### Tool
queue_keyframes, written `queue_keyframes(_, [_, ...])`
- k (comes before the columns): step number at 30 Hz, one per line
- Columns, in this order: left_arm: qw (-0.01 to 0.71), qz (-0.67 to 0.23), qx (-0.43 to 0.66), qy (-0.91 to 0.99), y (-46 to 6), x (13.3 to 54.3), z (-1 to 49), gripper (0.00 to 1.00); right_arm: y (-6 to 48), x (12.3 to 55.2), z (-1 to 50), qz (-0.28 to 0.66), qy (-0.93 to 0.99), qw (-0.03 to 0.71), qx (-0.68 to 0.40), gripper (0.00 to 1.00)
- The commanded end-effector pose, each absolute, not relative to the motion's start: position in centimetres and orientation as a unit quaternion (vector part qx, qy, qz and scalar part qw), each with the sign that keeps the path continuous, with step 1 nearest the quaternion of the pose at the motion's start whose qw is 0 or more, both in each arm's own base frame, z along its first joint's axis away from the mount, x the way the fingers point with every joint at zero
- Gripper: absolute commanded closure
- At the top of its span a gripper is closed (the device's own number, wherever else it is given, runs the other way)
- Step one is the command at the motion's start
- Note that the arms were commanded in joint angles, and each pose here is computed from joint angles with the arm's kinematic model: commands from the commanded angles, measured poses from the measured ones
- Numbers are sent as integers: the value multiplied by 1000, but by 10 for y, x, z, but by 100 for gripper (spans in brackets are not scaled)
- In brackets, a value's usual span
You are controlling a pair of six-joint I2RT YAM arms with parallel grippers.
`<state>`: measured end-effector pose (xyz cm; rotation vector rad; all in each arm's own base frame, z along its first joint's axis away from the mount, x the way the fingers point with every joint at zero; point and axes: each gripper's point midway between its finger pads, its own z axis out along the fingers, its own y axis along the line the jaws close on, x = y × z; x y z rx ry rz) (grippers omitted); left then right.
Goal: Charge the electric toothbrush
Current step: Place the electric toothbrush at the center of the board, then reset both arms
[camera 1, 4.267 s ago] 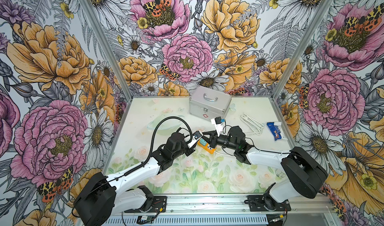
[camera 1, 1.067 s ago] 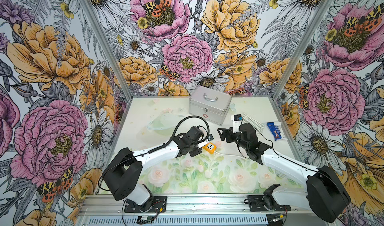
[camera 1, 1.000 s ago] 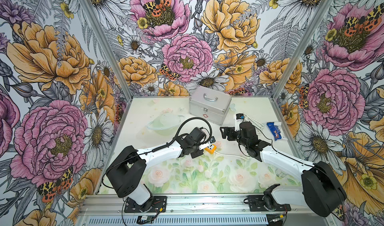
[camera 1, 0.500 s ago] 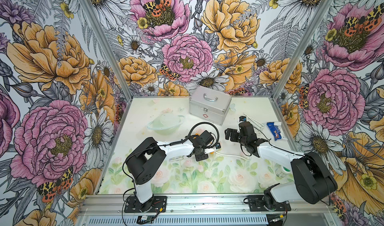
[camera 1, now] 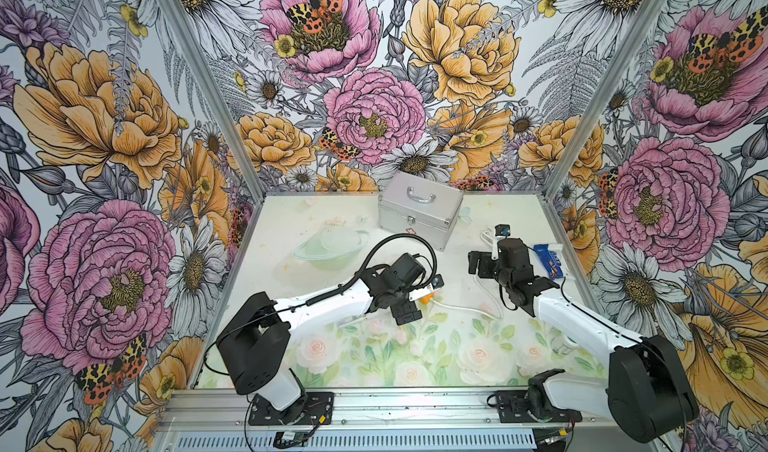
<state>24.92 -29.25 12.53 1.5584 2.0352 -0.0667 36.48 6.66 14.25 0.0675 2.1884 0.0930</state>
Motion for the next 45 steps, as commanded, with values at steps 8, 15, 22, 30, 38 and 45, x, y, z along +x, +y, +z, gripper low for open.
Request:
queue_keyframes(8, [495,12,207,844,-150,324,222,1,-24,370,132,-74,852,512,79,1])
queue_keyframes(15, [583,12,90,807,-76,331,221,1,-25,376,137,-73,795,600,58,1])
queue_keyframes(22, [586,5,49,809,-41,345,189,1,-34,394,117,-71,789,606,70,0])
queue_keyframes(30, [610,20,39,792,-22,372,151,1,-29,399,111,-64,798,597,56,0])
queue_keyframes(38, [581,-16,8,813,-5,410,124,1,-29,400,111,-61,798,597,56,0])
queue_keyframes(45, [628,-22,18,778,-8,398,120,1,-29,400,111,-60,798,597,56,0])
